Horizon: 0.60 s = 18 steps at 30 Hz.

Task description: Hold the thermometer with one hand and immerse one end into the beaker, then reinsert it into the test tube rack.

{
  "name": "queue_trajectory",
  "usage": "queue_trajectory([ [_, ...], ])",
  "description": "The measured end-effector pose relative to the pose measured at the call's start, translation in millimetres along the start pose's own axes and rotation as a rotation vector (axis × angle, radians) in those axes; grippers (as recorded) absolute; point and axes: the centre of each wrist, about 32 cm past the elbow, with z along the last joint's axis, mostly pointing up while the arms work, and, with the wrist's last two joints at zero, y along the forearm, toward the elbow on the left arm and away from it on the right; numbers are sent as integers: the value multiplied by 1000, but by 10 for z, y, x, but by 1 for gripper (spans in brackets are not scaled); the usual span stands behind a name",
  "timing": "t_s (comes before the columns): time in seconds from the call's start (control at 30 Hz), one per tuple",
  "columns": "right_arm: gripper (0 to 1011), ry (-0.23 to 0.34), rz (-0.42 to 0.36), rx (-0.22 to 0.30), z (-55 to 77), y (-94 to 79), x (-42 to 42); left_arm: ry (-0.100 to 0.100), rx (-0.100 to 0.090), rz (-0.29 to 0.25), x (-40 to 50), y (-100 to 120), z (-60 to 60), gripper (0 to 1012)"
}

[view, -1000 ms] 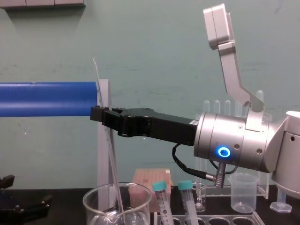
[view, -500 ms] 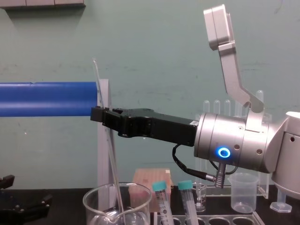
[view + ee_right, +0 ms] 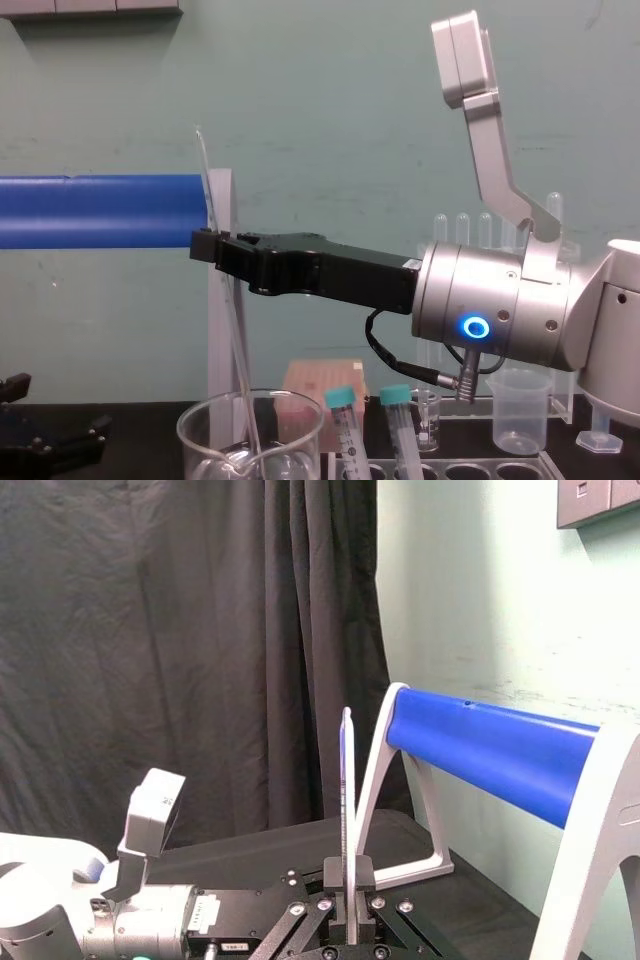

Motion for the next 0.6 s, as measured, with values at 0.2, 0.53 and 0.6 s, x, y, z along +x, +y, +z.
queue_trajectory([
  [0.2,56,-1,1,-1,0,2,0,0,0,0,0,0,0,1008],
  [0.53,56,-1,3,-4,2,10,-8,0,0,0,0,0,0,1008],
  [0.6,56,-1,4,-5,1,10,-9,0,0,0,0,0,0,1008],
])
